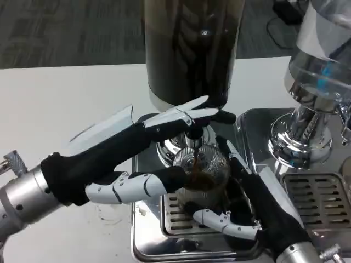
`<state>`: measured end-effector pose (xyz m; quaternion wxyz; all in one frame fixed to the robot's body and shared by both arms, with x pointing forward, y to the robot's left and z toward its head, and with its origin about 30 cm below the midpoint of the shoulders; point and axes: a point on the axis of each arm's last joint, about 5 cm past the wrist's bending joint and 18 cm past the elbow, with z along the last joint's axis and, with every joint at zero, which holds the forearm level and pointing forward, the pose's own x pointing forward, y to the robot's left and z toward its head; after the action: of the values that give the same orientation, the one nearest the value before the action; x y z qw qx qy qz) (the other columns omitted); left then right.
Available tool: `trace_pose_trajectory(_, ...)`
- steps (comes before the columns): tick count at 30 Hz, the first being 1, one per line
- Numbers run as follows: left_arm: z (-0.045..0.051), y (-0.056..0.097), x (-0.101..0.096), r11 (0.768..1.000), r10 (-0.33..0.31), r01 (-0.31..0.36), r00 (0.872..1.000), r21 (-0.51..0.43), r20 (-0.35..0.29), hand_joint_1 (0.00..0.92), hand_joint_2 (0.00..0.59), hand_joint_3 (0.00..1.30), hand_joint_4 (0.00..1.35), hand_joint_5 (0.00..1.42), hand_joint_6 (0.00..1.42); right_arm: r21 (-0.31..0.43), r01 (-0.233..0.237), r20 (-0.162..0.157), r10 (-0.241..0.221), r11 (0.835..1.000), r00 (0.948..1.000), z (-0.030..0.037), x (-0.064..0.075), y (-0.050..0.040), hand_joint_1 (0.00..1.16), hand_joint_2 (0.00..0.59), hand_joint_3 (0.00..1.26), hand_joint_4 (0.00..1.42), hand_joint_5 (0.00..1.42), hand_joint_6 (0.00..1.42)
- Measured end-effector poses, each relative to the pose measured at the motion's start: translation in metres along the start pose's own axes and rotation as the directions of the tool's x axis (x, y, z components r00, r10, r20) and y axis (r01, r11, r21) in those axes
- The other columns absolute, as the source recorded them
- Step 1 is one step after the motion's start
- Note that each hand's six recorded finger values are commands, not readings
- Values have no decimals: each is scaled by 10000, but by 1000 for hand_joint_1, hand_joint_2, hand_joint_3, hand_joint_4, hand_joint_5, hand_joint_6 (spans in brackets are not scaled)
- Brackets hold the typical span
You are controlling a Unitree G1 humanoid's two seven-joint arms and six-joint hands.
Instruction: Grasp the cup under the faucet to collect the drink, then remove the cup.
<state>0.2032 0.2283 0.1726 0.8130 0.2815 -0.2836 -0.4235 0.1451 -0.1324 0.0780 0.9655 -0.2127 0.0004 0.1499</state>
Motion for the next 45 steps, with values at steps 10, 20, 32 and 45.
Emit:
trace_pose_trajectory(10, 26, 7, -22, 10000, 18, -18, 9999, -4, -117, 0, 241, 171, 0, 118, 24, 418, 230, 240, -240, 9989, 9994, -53, 9, 69, 791, 126, 0, 0, 33, 153)
trace_pose_trajectory(20, 59, 20, -148, 9958, 825, -799, 9949, 450, -581, 0, 237, 133, 0, 51, 0, 475, 355, 436, -375, 9982, 9983, -53, 19, 83, 802, 129, 0, 0, 92, 198)
trace_pose_trajectory(32, 108, -63, -394, 9434, 3168, -3025, 9432, 1359, -1002, 0, 231, 99, 0, 0, 0, 603, 270, 451, -298, 9978, 9985, -82, 47, 94, 792, 126, 0, 12, 124, 234)
trace_pose_trajectory(45, 180, -504, -876, 7179, 6960, -6588, 6754, 2247, -2437, 0, 229, 217, 0, 0, 0, 1517, 278, 578, -370, 9880, 9976, -127, 67, 153, 792, 126, 0, 66, 182, 275)
